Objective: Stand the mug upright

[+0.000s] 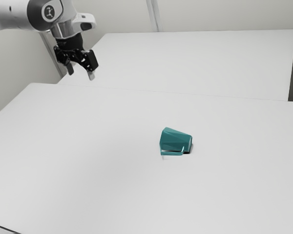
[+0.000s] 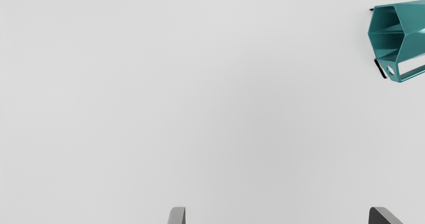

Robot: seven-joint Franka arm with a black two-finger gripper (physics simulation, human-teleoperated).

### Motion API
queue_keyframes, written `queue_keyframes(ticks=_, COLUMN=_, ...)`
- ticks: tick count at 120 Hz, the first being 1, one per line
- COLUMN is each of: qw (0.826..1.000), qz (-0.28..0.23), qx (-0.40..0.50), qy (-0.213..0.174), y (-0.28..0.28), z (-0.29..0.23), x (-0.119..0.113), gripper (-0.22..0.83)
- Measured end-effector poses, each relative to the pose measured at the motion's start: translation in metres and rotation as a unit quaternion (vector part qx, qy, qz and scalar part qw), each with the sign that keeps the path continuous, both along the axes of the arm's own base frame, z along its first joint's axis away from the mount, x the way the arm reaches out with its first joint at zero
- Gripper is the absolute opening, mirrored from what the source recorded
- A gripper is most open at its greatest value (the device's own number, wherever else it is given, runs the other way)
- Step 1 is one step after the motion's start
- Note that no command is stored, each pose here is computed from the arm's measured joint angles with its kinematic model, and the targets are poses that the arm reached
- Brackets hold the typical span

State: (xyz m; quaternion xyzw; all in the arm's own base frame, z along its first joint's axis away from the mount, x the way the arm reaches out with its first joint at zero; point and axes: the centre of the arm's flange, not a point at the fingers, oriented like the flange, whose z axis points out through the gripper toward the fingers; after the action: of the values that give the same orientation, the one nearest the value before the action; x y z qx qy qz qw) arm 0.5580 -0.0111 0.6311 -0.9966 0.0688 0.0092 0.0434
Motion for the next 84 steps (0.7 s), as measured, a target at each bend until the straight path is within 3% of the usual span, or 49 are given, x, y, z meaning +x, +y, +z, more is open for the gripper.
queue_keyframes(ticks=28, qw=1.000, qz=0.004, qx=0.002, qy=0.002, y=0.014, z=-0.011, x=0.005, gripper=0.62)
queue_keyframes(ticks=59, qw=0.999, qz=-0.032, qx=-0.001, qy=0.022, y=-0.026, z=-0.071, x=0.029, gripper=0.62)
queue_keyframes(ticks=84, qw=0.999, qz=-0.010, qx=-0.041, qy=0.025, y=-0.015, z=-0.132, x=0.025, gripper=0.62)
